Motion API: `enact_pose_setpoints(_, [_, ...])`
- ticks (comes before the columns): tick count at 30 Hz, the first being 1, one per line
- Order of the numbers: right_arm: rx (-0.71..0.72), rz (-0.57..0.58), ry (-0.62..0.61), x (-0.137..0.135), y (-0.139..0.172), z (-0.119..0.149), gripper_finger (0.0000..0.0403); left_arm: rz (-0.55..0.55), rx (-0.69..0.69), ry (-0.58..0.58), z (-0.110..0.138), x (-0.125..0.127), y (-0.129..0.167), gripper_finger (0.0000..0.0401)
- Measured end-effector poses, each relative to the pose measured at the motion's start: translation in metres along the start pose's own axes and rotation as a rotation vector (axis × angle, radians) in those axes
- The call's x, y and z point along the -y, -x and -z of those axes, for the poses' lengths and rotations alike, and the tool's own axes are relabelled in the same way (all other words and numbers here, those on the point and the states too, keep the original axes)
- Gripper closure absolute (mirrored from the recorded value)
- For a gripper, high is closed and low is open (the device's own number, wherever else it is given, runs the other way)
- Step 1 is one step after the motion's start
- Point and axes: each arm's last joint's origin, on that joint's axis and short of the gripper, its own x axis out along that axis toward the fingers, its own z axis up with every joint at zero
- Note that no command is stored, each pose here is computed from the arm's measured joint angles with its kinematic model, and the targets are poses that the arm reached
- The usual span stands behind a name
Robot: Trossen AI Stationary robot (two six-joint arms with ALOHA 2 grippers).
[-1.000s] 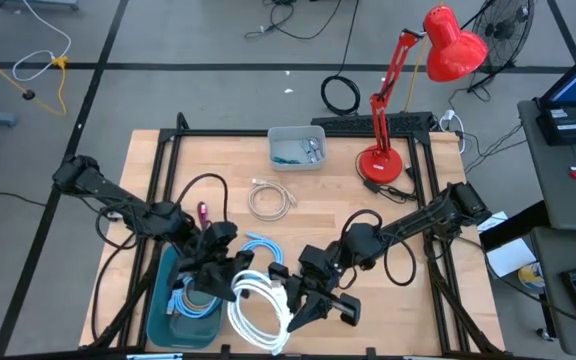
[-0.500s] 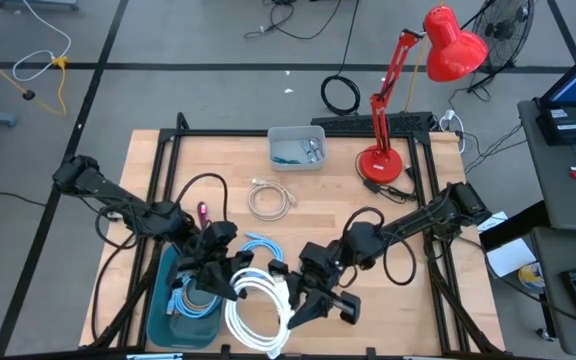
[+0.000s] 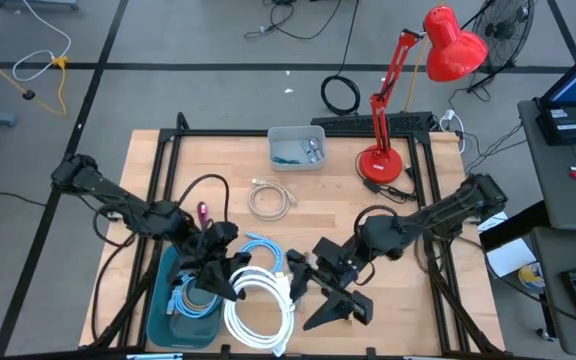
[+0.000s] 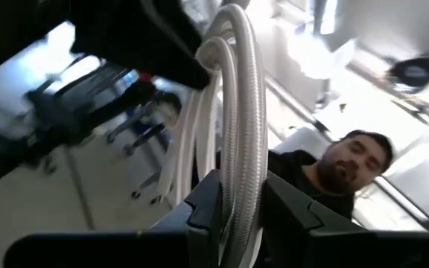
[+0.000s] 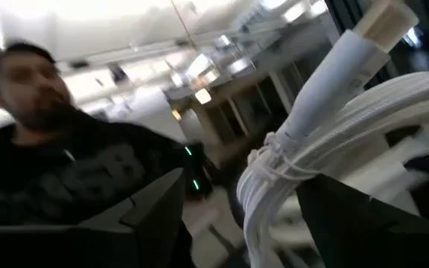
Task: Pick & Place USB Port
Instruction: Put the white HDMI cable into the blue bin
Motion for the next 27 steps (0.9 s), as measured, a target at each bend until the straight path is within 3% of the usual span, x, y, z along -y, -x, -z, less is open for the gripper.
enact_pose_setpoints(5, [-0.108,0.165,0.021,-0.019,0.016,-0.006,0.0145,-0.19,-0.039,0.124,0.009,0.005,0.014,0.033])
enact_pose_setpoints(9, [-0.09,0.202,0.064,-0.037,0.027,-0.016,0.0148,-0.436,-0.033,0.291,0.024,0.005,0.032,0.0331])
enact_pose_setpoints(14, [-0.095,0.264,0.112,-0.042,0.034,-0.012,0.0157,-0.657,0.003,0.433,0.046,0.022,0.058,0.0331])
enact_pose_setpoints(19, [-0.072,0.274,0.146,-0.047,0.035,-0.015,0.0165,-0.834,0.082,0.552,0.07,0.037,0.082,0.0331])
enact_pose_setpoints(23, [-0.087,0.366,0.149,-0.041,0.036,-0.01,0.0171,-0.986,0.078,0.622,0.095,0.04,0.095,0.0331])
enact_pose_setpoints(27, [-0.071,0.474,0.16,-0.038,0.038,-0.01,0.0176,-1.053,0.113,0.664,0.111,0.047,0.105,0.0331])
